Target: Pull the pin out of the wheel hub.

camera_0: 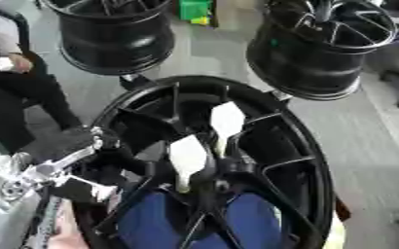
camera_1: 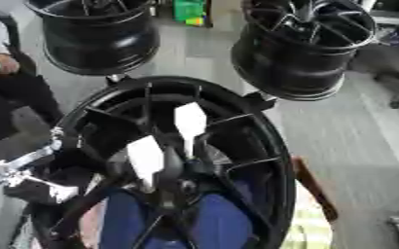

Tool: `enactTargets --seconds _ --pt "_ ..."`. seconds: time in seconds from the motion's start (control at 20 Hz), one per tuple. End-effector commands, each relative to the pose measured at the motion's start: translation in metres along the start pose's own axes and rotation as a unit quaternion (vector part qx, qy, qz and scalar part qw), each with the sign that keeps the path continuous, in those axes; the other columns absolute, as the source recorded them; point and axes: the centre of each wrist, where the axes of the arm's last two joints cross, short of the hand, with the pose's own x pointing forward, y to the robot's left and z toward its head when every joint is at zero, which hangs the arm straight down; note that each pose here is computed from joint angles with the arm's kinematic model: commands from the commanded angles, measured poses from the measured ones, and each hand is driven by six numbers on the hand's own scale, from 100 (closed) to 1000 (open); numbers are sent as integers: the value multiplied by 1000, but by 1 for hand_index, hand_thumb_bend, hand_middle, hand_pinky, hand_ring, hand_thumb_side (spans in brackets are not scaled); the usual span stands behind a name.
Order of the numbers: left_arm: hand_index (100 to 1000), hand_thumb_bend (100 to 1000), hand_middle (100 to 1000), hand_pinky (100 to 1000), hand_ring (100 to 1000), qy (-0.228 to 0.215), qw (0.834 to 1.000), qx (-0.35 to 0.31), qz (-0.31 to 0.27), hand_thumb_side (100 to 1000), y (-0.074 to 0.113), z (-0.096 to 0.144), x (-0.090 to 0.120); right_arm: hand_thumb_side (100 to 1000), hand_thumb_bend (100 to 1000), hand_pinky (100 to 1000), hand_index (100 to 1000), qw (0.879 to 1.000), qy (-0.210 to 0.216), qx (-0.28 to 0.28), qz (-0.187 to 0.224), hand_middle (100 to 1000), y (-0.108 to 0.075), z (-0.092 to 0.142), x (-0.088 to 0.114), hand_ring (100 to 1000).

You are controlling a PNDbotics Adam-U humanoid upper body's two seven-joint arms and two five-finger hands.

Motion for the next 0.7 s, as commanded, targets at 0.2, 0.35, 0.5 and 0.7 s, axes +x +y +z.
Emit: enactTargets --seconds 0.2,0.35,0.5,0.7 --pt "735 264 593 727 701 10 1000 -3 -14 208 4 3 -4 614 100 831 818 1000 -13 -6 19 744 -12 -5 8 771" --pt "735 264 594 727 701 10 1000 -3 -14 211 4 3 -4 613 100 831 818 1000 -12 -7 19 744 -12 -6 7 770" --pt "735 264 593 727 701 9 1000 -3 -14 211 4 2 -4 612 100 831 818 1000 -11 -6 19 744 -12 -5 7 770" --pt "736 265 592 727 700 9 1000 -3 -14 212 4 2 -4 585 100 833 819 1000 -11 -3 25 745 -12 -6 7 772"
